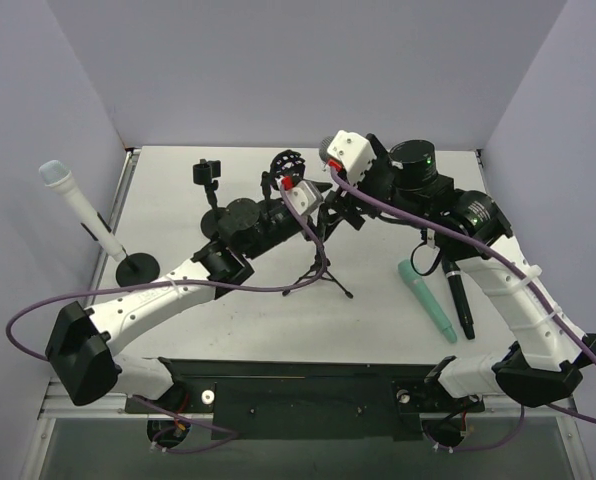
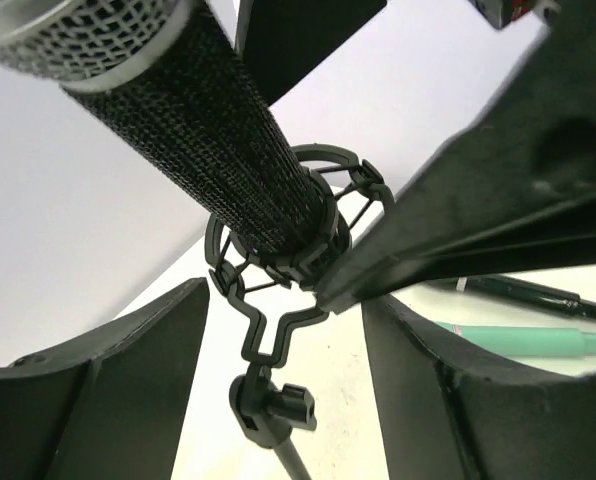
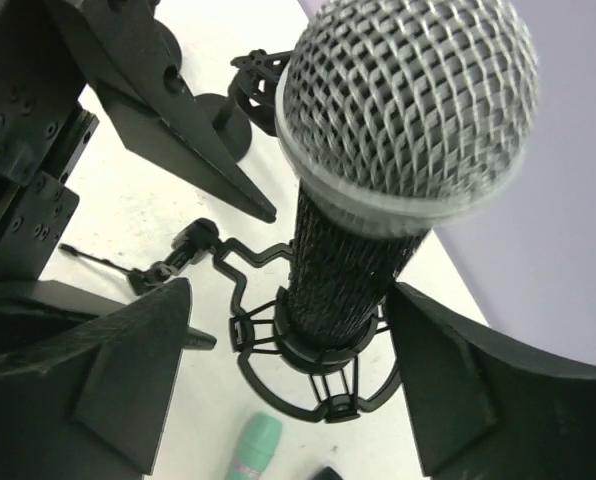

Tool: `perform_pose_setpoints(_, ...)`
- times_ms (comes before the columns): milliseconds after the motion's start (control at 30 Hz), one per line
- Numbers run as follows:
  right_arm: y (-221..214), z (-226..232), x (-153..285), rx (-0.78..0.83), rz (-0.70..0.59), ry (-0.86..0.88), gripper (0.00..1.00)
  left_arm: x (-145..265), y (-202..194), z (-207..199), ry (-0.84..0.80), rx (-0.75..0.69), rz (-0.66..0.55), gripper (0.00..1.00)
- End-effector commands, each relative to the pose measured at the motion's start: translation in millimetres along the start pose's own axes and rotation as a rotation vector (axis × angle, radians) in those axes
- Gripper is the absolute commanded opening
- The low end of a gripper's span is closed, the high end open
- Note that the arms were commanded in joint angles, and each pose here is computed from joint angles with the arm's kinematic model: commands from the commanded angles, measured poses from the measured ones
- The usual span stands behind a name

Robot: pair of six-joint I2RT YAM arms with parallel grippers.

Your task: Remove the microphone from the stand

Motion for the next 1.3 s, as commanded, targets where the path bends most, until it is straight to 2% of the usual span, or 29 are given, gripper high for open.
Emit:
perform_pose_setpoints(0, 13, 9, 11, -0.028, -0.012, 0.069, 0.8, 13, 21, 4, -0.039, 0.026, -0.004, 0.73)
perform_pose_setpoints(167, 18, 4, 29, -0.048, 0.005, 0.073, 0.9, 13, 29, 6, -0.05, 0.043, -0.014, 0.75)
perform_pose_setpoints(500, -18, -19, 66, -0.106, 0.109, 0.075, 0.92, -17, 64, 24, 0.025, 0.098, -0.111, 0.76)
perform_pose_setpoints(667, -47, -24, 58, -0.061, 0.16, 0.058, 0.91, -36, 70, 27, 0.028, 0.094, -0.138, 0.76)
perform_pose_setpoints(833, -43, -28, 26, -0.06, 0.08, 0.042, 0.89, -47, 74, 41, 0.141, 0.15, -0.16, 0.75)
perform_pose_setpoints(900, -40, -26, 16, -0.078, 0.072, 0.073, 0.87, -49, 76, 48, 0.171, 0.151, -0.168, 0.68)
perform_pose_setpoints(967, -41, -25, 7, -0.1, 0.08, 0.088, 0.86, -49, 79, 49, 0.168, 0.141, -0.173, 0.55)
perform_pose_setpoints(1000, -41, -25, 4, -0.112, 0.081, 0.09, 0.84, -49, 79, 48, 0.162, 0.136, -0.175, 0.46)
perform_pose_setpoints(1033, -45, -23, -1, -0.12, 0.093, 0.101, 0.84, -48, 81, 48, 0.16, 0.135, -0.178, 0.41)
perform_pose_setpoints(1067, -46, -22, -3, -0.125, 0.095, 0.105, 0.82, -48, 81, 48, 0.158, 0.135, -0.176, 0.29)
perform_pose_setpoints(1200, -58, -16, -14, -0.153, 0.13, 0.121, 0.78, -44, 93, 49, 0.152, 0.134, -0.198, 0.01)
perform_pose_setpoints(1267, -63, -14, -16, -0.162, 0.144, 0.122, 0.76, -41, 101, 51, 0.154, 0.136, -0.211, 0.0)
Point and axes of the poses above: each gripper's point midway between its finger pads, its own x axis back along the fingers, its own z axis along the line the jaws close on, y = z × x, the point moved 5 cm from there along x, back along the fingers, and after that the axes turned 4 degrees about -x, right-handed, at the moved point
